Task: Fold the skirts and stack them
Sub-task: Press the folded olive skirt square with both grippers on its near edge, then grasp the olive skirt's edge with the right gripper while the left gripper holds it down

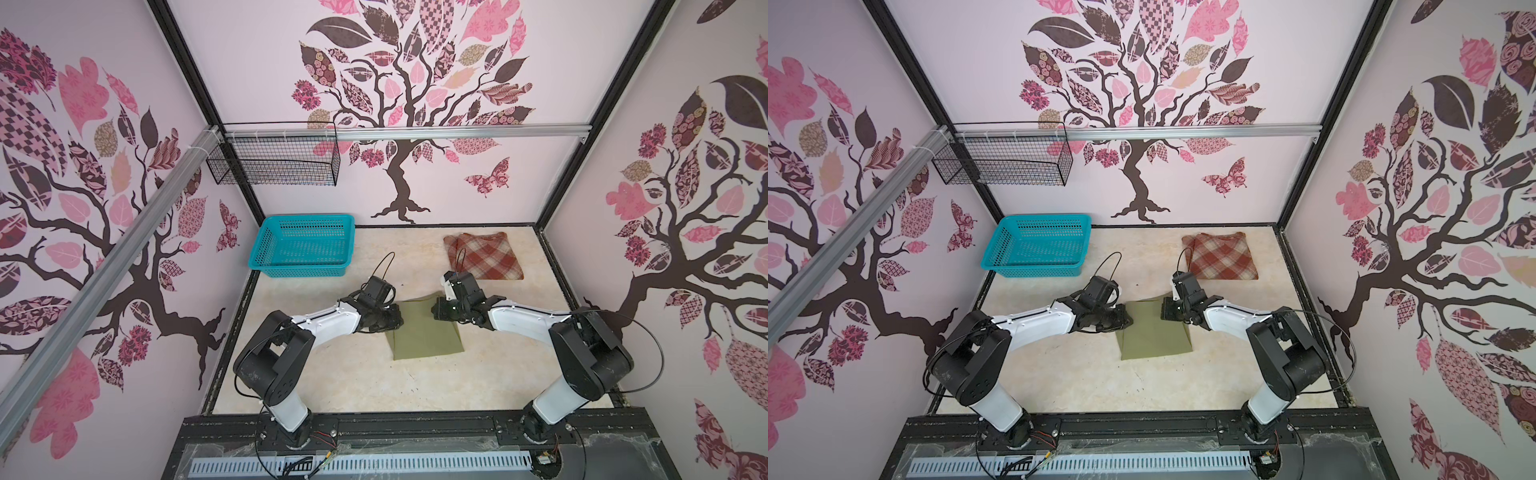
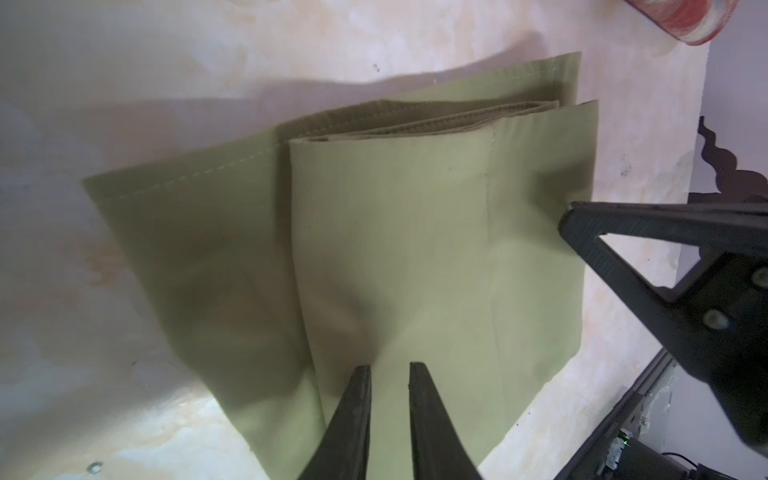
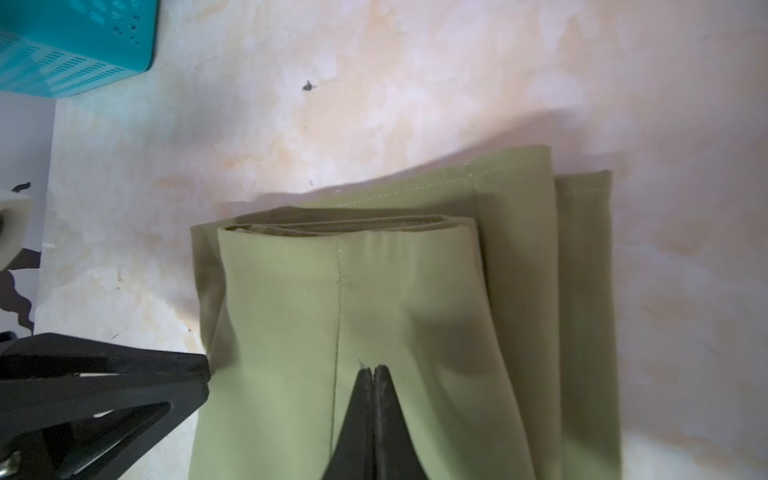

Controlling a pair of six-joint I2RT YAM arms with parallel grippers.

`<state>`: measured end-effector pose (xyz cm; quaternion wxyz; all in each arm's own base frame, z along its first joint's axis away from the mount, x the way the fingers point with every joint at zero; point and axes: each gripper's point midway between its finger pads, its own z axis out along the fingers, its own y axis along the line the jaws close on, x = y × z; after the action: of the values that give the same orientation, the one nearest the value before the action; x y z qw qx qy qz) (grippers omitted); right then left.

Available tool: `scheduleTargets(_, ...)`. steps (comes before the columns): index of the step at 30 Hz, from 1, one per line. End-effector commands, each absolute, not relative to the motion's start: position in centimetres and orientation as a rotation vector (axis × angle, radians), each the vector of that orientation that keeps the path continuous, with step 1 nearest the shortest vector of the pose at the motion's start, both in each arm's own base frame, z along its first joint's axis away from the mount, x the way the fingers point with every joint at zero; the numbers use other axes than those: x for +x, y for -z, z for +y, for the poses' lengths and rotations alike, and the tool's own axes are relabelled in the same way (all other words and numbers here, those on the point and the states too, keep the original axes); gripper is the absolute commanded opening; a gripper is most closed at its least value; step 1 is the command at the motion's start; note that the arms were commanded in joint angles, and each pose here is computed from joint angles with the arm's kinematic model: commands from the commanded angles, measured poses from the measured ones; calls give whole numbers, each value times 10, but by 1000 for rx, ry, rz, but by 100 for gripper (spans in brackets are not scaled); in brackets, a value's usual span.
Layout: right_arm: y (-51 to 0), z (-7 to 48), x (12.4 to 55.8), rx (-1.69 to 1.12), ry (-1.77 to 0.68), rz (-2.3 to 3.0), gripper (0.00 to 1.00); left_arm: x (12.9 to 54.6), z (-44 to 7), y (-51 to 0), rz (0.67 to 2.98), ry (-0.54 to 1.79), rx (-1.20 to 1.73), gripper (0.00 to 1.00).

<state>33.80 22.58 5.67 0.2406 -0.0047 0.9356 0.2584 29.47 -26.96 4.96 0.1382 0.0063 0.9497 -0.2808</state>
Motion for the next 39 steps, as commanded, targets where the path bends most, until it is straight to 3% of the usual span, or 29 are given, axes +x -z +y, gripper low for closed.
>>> scheduleTargets(1, -46, 222, 343, -4, -686, 2589, 0, 291, -262, -33, 2773, 765, 0, 21)
scheduleTargets(14, -17, 213, 339, 56, -700, 2644, 0, 280, -248, -8, 2842, 693, -35, 20)
scheduleTargets(21, -56, 211, 339, 42, -782, 2598, 0, 282, -235, -15, 2843, 646, -52, 20)
scheduleTargets(22, -63, 208, 338, 46, -807, 2584, 2, 283, -234, -20, 2835, 639, -45, 20)
scheduleTargets(30, -83, 167, 324, 100, -941, 2557, 49, 290, -262, -59, 2765, 727, 37, 21)
scheduleTargets(39, -59, 159, 303, 132, -951, 2585, 62, 291, -306, -69, 2760, 862, 117, 21)
